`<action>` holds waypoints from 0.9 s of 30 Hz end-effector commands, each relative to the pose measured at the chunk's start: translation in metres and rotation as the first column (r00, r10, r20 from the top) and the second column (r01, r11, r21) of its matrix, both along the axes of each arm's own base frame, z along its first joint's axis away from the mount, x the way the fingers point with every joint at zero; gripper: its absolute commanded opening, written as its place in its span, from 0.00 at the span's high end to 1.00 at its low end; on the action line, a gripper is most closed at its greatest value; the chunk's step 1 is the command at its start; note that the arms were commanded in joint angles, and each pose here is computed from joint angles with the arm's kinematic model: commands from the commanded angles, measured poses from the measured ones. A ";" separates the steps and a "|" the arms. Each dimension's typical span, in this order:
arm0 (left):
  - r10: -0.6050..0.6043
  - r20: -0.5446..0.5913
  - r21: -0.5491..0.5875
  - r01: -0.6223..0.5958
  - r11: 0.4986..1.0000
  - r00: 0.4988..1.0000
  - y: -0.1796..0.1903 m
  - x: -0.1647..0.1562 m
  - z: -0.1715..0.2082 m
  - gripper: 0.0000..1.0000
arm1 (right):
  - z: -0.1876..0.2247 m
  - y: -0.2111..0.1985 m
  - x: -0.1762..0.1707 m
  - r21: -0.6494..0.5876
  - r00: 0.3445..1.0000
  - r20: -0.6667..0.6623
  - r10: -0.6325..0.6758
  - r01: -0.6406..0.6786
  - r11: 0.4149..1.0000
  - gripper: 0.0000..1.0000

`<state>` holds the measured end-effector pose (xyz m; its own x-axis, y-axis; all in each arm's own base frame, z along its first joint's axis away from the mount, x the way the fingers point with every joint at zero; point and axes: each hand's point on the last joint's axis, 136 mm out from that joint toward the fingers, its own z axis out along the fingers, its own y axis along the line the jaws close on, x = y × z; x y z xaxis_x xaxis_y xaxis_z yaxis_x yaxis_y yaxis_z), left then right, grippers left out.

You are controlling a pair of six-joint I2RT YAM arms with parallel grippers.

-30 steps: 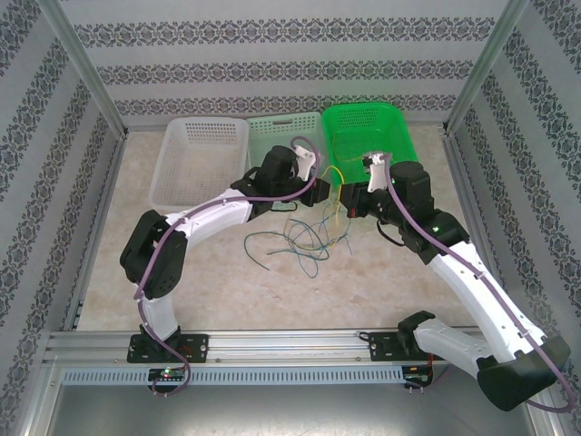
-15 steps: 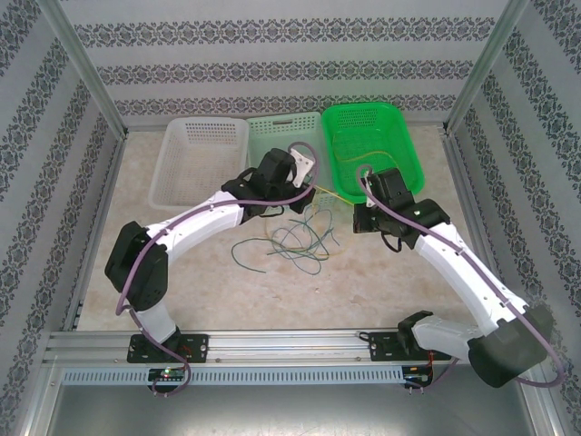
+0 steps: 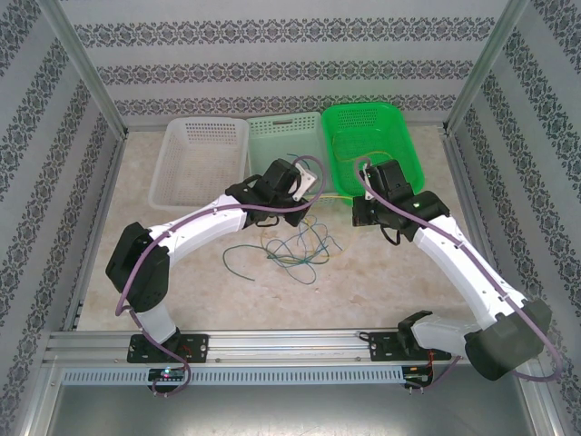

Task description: Untangle the cables

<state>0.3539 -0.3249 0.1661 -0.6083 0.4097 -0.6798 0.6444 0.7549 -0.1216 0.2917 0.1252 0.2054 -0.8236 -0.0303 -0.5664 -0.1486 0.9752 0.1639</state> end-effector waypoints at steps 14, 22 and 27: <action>0.174 0.084 0.004 -0.175 0.985 0.981 0.024 0.016 0.034 1.00 | -0.012 -0.002 -0.006 0.049 0.998 -0.015 -0.059 0.060 0.997 0.68; 0.163 0.050 -0.148 -0.154 0.977 0.985 0.005 0.013 0.058 1.00 | -0.059 0.010 -0.026 0.182 0.990 -0.108 -0.091 0.109 0.977 0.34; 0.141 0.041 -0.197 -0.131 0.972 0.989 0.000 0.009 0.069 1.00 | -0.093 0.016 -0.026 0.256 0.984 -0.101 -0.146 0.167 0.952 0.32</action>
<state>0.3622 -0.3158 0.1985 -0.6406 0.2582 -0.7232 0.5315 0.8288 -0.1749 0.2546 0.1269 0.1115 -0.8880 0.1523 -0.4340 0.0045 0.9464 0.3231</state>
